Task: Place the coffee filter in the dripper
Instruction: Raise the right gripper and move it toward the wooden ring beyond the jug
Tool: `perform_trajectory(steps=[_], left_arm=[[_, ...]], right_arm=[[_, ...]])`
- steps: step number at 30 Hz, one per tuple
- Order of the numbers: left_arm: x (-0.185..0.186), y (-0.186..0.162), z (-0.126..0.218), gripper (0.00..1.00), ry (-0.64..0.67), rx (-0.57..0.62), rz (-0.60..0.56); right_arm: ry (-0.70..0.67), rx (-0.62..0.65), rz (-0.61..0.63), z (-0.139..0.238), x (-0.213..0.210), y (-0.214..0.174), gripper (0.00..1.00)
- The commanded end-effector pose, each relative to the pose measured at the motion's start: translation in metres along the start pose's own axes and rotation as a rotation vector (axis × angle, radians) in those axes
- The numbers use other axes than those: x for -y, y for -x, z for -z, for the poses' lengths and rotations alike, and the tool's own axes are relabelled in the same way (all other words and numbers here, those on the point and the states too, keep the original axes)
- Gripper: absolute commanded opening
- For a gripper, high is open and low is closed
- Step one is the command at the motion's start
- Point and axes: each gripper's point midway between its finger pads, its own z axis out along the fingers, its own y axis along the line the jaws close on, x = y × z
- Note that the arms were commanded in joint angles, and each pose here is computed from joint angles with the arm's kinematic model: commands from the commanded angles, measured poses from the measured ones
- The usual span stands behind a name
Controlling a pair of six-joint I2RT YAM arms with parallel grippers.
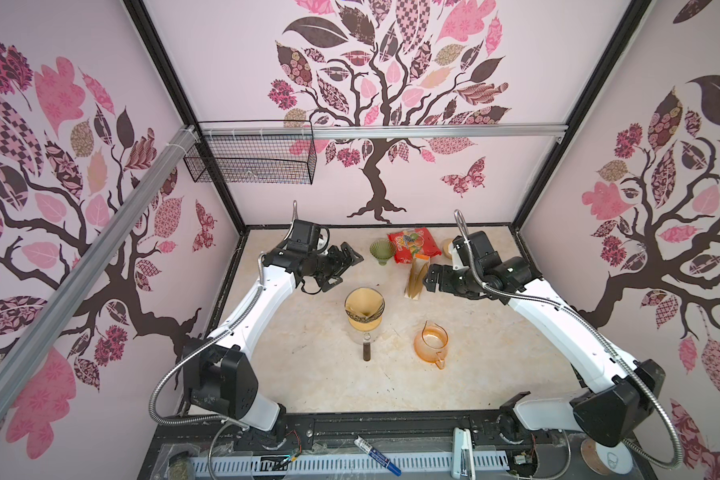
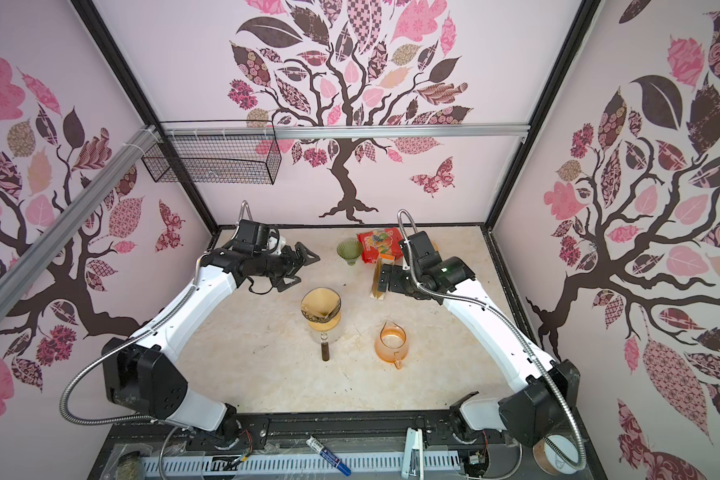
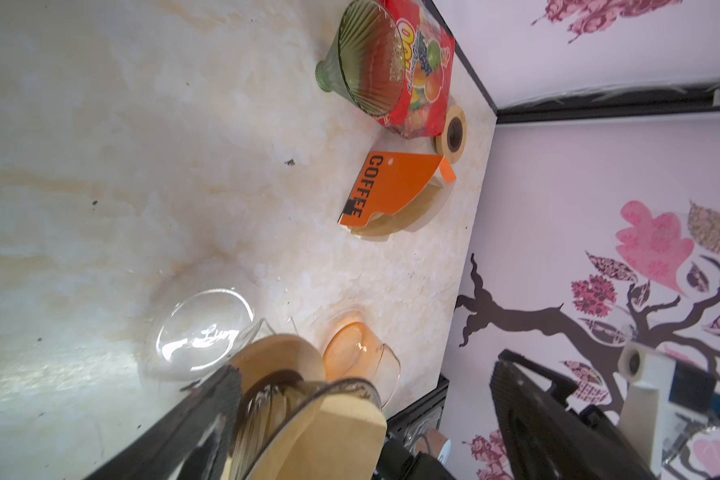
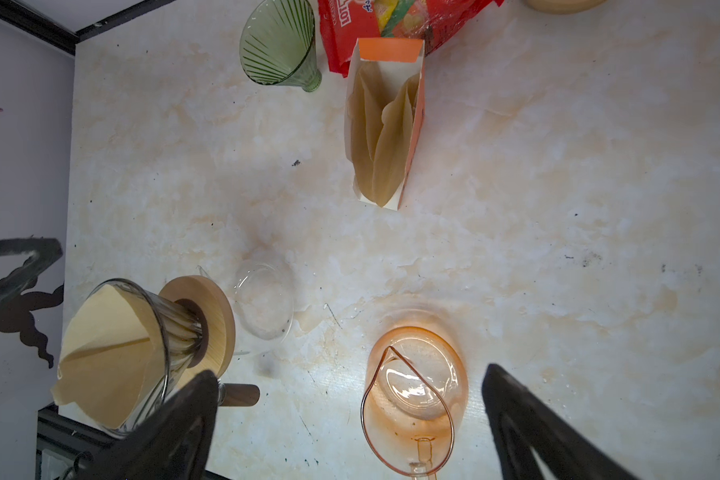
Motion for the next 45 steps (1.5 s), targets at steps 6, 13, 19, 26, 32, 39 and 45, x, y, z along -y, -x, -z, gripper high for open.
perform_trajectory(steps=[6, 13, 19, 26, 32, 39, 45], left_arm=[[-0.02, 0.039, -0.011, 0.96, -0.017, 0.072, 0.116], [-0.029, 0.057, -0.011, 0.96, -0.034, 0.036, 0.102], [-0.04, 0.058, -0.006, 0.96, 0.003, 0.038, 0.054], [-0.061, 0.037, 0.014, 0.96, 0.113, 0.036, -0.039], [-0.038, 0.037, 0.031, 0.96, 0.061, 0.046, -0.099], [-0.011, 0.023, 0.062, 0.96, -0.011, 0.061, -0.152], [0.003, 0.0, 0.082, 0.96, -0.088, 0.048, -0.186]], right_arm=[[0.075, 0.069, 0.016, 0.035, -0.006, -0.002, 1.0], [0.032, 0.154, -0.096, 0.036, 0.017, 0.03, 1.0], [-0.053, 0.221, -0.173, 0.031, 0.041, 0.071, 1.0], [0.02, 0.268, -0.269, 0.016, 0.04, 0.106, 1.0], [0.007, 0.257, -0.306, 0.001, 0.051, 0.127, 1.0], [0.04, 0.295, -0.568, -0.028, 0.131, 0.142, 1.0], [0.006, 0.33, -0.687, -0.065, 0.186, 0.162, 1.0]])
